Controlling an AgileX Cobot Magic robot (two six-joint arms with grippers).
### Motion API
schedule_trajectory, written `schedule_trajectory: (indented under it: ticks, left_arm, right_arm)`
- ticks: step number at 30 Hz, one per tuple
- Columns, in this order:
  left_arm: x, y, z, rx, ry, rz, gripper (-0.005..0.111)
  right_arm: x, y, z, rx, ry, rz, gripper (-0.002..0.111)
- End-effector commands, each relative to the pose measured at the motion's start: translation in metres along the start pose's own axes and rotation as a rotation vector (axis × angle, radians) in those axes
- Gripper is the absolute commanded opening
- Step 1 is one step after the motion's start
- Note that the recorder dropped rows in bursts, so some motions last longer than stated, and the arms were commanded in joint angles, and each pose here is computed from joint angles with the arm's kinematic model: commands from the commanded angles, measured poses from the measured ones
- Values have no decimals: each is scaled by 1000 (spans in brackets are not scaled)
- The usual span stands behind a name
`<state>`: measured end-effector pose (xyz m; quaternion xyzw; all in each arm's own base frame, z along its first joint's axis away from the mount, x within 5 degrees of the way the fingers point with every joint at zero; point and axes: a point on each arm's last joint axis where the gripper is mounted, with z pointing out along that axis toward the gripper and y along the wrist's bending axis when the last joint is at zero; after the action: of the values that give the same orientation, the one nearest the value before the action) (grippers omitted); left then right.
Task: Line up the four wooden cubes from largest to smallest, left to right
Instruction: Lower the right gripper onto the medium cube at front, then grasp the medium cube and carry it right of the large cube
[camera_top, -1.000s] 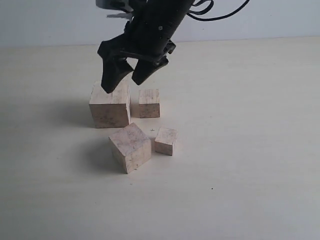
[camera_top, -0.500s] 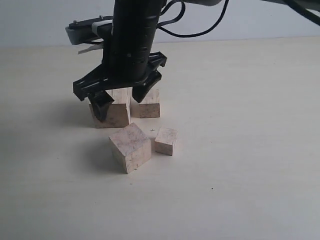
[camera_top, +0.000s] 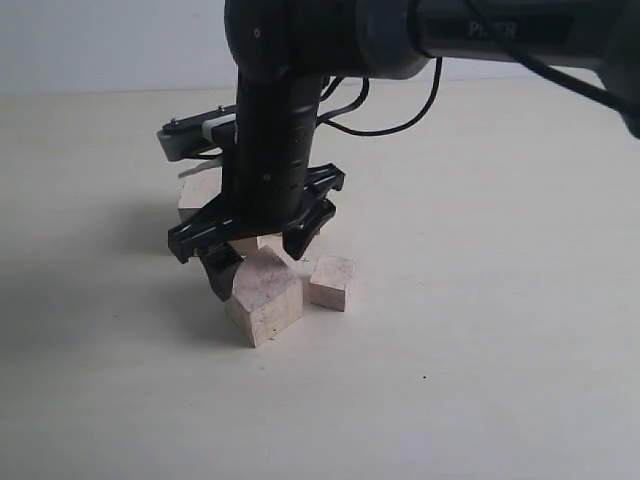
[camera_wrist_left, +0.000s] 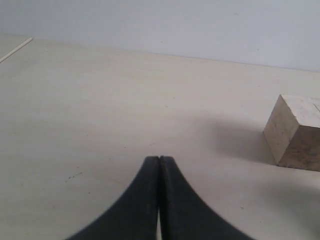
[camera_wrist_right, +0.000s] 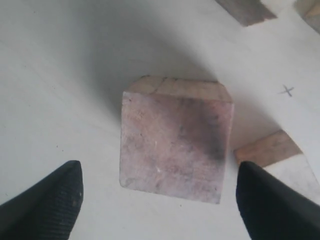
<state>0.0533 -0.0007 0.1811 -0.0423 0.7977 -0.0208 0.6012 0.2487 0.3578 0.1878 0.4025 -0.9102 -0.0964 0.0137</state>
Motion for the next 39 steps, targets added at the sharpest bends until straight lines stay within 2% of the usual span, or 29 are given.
schedule_trajectory:
  ticks: [1, 13, 14, 17, 22, 27, 32, 39]
  left_arm:
    - [0, 0, 0, 5, -13, 3, 0]
    - [0, 0, 0, 5, -13, 3, 0]
    - [0, 0, 0, 5, -13, 3, 0]
    - [0, 0, 0, 5, -13, 3, 0]
    - [0, 0, 0, 5, -13, 3, 0]
    - [0, 0, 0, 5, -13, 3, 0]
    - [0, 0, 0, 5, -13, 3, 0]
    - [0, 0, 0, 5, -13, 3, 0]
  right_arm:
    - [-2, 0, 16, 1, 17, -47, 79]
    - [-5, -6, 42, 25, 52, -46, 76]
    - [-5, -6, 42, 28, 52, -47, 72]
    - [-5, -6, 41, 30, 48, -49, 50]
    - [-3, -4, 23, 34, 27, -59, 1]
    - [3, -7, -3, 97, 47, -181, 0]
    - [-5, -9, -50, 99, -88, -255, 0]
    - [-2, -46, -110, 144, -232, -285, 0]
